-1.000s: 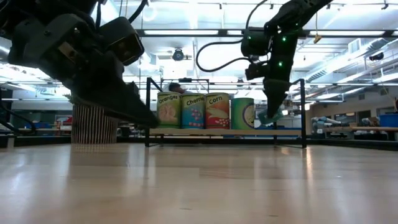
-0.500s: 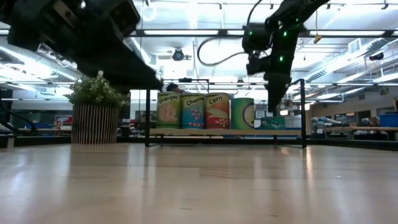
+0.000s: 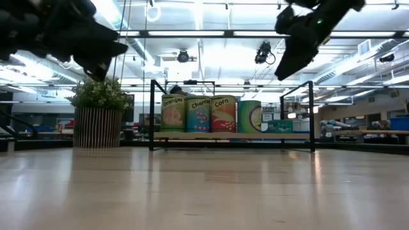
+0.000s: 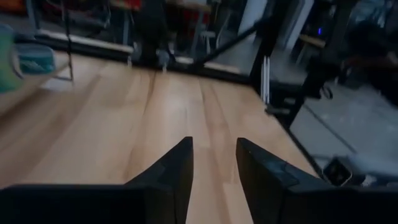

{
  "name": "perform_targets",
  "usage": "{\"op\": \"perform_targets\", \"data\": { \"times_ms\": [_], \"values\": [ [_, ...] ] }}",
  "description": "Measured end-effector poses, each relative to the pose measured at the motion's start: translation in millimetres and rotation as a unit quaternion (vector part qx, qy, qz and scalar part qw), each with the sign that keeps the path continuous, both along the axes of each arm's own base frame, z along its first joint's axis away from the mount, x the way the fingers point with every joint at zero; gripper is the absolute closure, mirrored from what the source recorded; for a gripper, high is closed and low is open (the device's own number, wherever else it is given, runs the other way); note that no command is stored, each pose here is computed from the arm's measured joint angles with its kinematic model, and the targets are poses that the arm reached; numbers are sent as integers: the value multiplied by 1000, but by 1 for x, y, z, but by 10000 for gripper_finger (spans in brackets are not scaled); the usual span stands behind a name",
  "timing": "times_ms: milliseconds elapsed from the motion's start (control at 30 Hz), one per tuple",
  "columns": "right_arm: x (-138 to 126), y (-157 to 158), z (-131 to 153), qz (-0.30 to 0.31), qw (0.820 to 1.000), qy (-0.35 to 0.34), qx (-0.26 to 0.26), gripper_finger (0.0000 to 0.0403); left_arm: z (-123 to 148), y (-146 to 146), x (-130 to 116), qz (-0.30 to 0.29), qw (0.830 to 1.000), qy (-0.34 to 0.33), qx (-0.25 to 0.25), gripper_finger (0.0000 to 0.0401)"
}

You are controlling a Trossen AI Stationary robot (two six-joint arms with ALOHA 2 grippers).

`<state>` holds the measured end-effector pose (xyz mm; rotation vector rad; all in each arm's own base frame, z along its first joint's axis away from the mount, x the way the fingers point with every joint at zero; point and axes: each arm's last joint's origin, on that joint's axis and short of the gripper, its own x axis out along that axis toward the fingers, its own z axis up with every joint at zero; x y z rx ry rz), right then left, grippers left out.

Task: Pick and place cans onto a shelf
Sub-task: Return to Home Position

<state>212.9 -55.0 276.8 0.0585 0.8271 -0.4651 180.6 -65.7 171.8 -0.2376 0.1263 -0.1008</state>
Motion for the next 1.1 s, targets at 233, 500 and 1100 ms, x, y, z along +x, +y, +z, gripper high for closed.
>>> {"op": "perform_targets", "data": {
  "times_ms": [233,500,1100],
  "values": [
    [-17,31,-16,30,995,-94,-2,49,4,13,-25,50,997,-57,-15,276],
    [-40,48,-24,45,985,-169,-5,49,15,27,-38,85,993,-75,22,276],
    [-89,48,-82,66,937,-343,-11,56,21,63,-59,154,984,-75,50,382]
  ]
}}
